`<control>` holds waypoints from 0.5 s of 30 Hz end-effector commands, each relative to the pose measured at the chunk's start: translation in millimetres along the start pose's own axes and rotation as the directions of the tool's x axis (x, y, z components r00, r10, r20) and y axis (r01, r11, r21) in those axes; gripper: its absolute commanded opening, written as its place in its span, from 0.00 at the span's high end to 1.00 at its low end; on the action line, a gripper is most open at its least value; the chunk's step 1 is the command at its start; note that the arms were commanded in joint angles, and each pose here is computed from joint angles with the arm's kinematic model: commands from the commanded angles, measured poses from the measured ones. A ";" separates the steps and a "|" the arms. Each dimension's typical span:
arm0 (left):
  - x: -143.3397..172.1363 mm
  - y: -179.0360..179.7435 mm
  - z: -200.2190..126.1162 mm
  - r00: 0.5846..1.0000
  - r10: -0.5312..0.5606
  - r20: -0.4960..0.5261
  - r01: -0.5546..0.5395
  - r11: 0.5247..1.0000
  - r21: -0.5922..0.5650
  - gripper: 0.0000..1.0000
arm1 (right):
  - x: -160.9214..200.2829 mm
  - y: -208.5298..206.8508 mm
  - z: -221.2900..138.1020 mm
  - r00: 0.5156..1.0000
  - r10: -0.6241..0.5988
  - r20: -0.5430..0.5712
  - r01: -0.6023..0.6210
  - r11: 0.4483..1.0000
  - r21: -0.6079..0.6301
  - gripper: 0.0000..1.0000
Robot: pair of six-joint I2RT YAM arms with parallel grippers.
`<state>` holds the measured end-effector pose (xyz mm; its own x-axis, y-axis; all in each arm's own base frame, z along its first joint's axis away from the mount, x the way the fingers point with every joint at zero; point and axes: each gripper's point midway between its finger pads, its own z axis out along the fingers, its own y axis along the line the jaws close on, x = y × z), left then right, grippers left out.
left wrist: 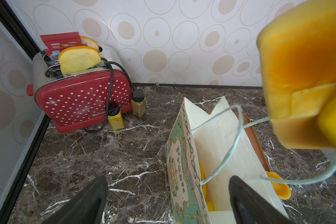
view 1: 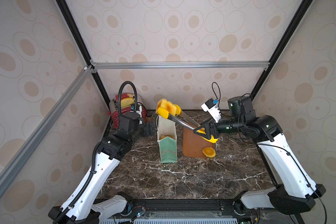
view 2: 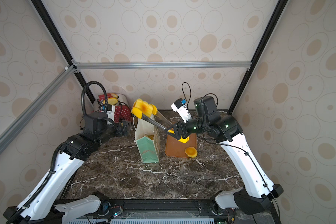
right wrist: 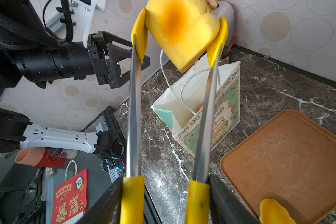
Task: Pack bread into a paper bag
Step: Place the fake bread in the paper bag.
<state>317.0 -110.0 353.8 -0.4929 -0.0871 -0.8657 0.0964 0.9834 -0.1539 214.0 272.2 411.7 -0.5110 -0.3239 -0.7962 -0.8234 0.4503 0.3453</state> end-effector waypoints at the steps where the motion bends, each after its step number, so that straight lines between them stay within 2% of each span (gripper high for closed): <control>1: -7.3 2.3 -9.9 0.999 -0.012 0.030 0.012 1.000 -0.003 0.01 | -17.5 14.2 -9.3 0.996 -0.047 0.081 0.050 0.998 -0.038 0.30; 15: -6.9 3.4 -11.8 0.999 -0.015 0.034 0.015 1.000 -0.003 0.01 | -12.4 13.7 -12.9 0.996 -0.050 0.073 0.052 0.998 -0.025 0.25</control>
<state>313.6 -108.2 358.5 -0.4812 -0.0928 -0.8717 0.0982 0.9824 -0.1588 213.9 272.5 411.9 -0.5138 -0.3187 -0.7965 -0.8216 0.4499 0.3499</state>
